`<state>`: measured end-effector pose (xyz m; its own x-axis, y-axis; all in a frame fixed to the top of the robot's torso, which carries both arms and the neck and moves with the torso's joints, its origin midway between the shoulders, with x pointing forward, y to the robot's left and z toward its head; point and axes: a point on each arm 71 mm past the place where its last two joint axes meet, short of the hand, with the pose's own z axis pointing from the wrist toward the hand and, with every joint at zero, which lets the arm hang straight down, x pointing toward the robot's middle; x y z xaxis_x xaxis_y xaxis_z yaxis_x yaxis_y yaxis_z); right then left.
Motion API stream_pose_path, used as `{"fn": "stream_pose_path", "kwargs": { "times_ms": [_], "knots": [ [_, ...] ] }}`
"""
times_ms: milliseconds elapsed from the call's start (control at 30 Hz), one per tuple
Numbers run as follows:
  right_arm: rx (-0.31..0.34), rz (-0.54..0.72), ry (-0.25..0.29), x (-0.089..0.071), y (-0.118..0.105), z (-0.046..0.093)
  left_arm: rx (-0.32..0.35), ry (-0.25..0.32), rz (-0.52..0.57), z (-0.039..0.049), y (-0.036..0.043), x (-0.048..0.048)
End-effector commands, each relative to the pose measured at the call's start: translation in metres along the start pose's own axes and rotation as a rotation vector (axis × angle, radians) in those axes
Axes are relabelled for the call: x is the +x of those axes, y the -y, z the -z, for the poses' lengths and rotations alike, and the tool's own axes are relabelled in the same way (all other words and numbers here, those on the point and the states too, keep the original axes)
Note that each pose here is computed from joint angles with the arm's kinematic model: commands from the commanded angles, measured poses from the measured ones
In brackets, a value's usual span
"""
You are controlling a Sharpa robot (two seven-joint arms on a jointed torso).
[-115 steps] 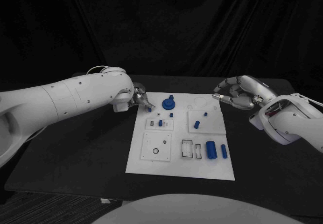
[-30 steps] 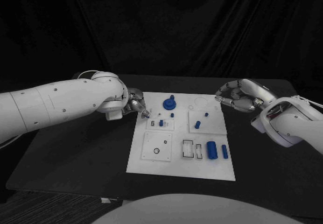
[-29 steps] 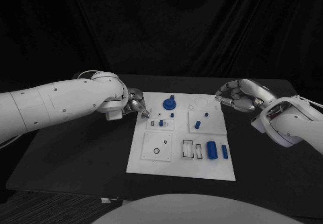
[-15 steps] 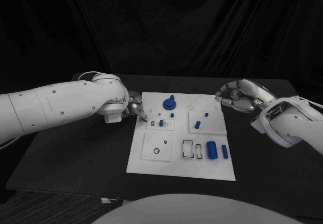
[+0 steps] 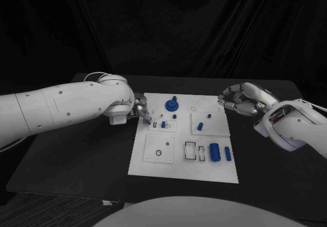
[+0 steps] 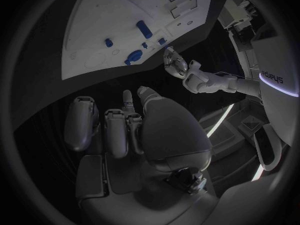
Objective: Assemble the parts on the task board
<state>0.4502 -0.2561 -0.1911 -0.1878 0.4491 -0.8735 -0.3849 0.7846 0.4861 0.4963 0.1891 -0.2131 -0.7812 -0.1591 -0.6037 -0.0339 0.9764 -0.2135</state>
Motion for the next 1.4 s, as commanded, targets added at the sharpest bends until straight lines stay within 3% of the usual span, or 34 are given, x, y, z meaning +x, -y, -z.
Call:
{"fn": "stream_pose_path", "kwargs": {
  "times_ms": [33,367,1000,1400],
  "knots": [
    [0.017,0.000,-0.007,0.0014,0.0014,0.0008,-0.003,-0.012,-0.011,0.0005,0.0027,0.0005],
    [0.016,-0.001,-0.006,0.0020,0.0015,0.0008,-0.002,0.007,-0.001,0.0011,0.0076,0.0014],
    [0.017,0.000,-0.001,0.0020,0.0021,0.0008,-0.017,0.051,0.033,0.0006,0.0073,-0.0018],
    [0.018,0.000,0.000,0.0020,0.0024,0.0007,-0.020,-0.007,0.119,0.0001,0.0066,0.0019]
  ]
}}
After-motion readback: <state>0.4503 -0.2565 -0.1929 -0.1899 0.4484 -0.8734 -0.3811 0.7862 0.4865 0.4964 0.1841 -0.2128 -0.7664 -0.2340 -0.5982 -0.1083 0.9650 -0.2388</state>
